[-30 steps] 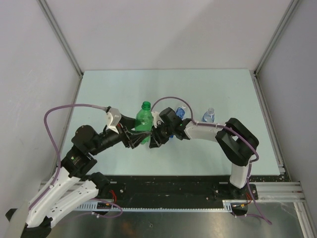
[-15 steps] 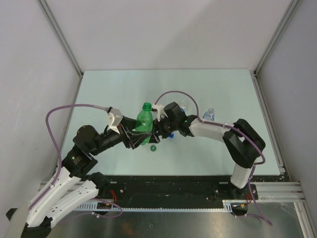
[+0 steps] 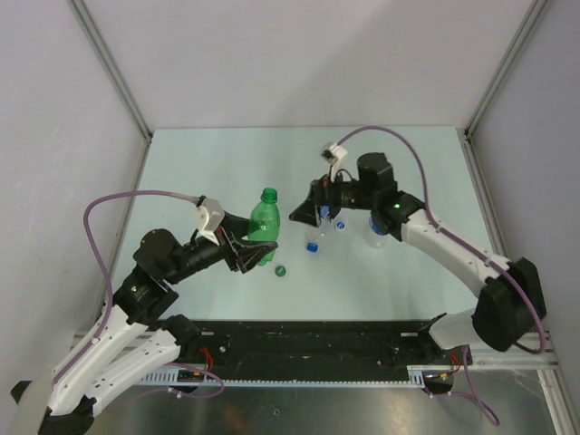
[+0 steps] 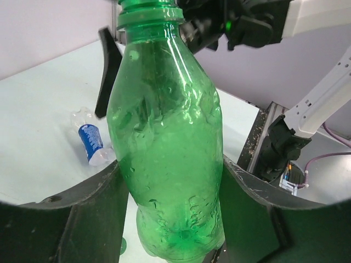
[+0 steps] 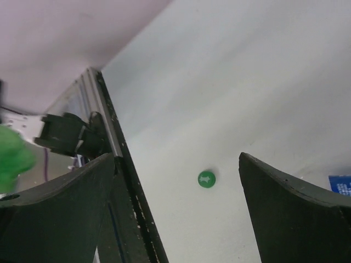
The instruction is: Unscrew the bottle caps
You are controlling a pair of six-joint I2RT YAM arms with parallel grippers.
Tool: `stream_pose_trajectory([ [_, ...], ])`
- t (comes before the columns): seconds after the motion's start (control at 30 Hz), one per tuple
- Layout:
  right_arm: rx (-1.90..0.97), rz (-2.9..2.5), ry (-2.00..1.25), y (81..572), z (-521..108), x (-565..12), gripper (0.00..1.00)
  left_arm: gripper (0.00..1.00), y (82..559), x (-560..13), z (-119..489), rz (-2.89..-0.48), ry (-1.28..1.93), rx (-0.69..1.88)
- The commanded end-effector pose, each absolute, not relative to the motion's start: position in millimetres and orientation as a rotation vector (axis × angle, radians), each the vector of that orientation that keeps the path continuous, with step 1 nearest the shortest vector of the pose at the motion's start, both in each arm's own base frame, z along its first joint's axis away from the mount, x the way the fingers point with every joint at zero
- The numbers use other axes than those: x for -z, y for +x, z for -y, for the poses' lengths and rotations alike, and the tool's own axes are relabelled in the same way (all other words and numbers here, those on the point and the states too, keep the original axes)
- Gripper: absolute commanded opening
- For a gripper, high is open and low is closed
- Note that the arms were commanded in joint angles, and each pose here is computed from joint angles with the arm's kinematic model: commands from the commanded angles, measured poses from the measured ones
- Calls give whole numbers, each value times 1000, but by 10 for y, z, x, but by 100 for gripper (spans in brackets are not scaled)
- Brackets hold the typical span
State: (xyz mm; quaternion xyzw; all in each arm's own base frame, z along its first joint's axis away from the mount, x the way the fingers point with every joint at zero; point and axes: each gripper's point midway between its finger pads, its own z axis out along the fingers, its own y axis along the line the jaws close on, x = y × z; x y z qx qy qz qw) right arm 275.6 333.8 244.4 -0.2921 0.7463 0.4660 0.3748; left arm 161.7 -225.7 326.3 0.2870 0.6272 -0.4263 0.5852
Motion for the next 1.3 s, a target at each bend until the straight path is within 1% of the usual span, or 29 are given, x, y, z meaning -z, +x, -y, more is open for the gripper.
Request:
stream_pose_trajectory([
  [0.0,-1297,-1704,-787,2544,-3180,-3158,99,0,1575,-3357,2263,-1431,682,1016],
  [0.2,-1384,-1471,-866,2211,-3008,-3783,99,0,1534,-3360,2334,-1431,729,1051],
  [0.43,-1580,-1322,-854,2015,-2994,-4258,99,0,1442,-3362,2427,-1422,808,1110],
  [0.57,-1666,-1275,-864,1951,-3061,-4355,99,0,1415,-3369,2444,-1420,823,1126],
  [0.7,-1713,-1274,-864,1925,-3168,-4333,99,0,1409,-3364,2448,-1421,827,1131],
  [1.0,-1716,-1323,-868,1887,-3367,-4179,97,0,1409,-3330,2470,-1433,834,1142],
  [1.07,-1712,-1332,-872,1883,-3396,-4144,94,0,1415,-3322,2475,-1437,835,1142],
  [1.13,-1710,-1340,-874,1887,-3412,-4120,87,0,1420,-3312,2481,-1441,836,1143],
  [1.27,-1704,-1362,-882,1898,-3455,-4040,65,0,1429,-3312,2483,-1442,834,1140],
])
